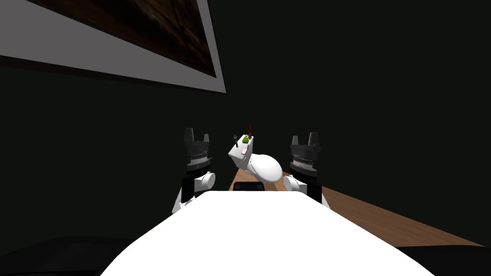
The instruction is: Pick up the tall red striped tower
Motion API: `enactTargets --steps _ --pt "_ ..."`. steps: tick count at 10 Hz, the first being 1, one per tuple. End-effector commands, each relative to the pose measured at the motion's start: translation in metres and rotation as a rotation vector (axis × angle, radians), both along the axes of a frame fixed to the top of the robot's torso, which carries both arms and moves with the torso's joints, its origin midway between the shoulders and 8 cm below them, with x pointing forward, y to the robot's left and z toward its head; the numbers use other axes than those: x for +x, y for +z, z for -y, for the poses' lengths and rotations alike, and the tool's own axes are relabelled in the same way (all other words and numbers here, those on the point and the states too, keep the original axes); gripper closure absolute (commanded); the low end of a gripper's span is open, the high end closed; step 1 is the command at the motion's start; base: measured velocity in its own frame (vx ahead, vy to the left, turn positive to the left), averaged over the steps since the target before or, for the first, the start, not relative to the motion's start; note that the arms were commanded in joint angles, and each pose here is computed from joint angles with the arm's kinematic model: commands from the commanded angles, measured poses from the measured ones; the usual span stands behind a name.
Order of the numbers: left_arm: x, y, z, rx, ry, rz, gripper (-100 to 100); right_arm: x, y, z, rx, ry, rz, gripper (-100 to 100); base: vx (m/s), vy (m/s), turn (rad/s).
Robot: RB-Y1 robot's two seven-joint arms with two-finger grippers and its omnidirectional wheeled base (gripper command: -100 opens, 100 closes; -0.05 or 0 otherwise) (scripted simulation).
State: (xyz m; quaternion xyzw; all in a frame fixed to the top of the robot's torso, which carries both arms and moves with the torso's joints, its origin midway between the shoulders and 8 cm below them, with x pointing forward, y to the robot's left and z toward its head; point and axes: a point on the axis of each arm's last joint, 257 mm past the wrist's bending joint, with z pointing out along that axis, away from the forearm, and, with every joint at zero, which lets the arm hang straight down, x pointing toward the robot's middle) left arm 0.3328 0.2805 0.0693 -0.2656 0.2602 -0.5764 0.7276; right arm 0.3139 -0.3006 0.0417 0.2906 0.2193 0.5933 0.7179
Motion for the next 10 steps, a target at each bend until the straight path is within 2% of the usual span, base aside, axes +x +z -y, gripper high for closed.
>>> enactTargets --steps 1,10 --pt "0.006 -0.006 0.005 0.049 -0.003 -0.02 -100 0.0 0.0 0.0 0.0 0.0 0.0 0 0.005 -0.005 -0.042" --pt "0.052 -0.073 0.024 0.365 0.053 -0.17 -100 0.0 0.0 0.0 0.0 0.0 0.0 0 0.018 -0.009 -0.067"
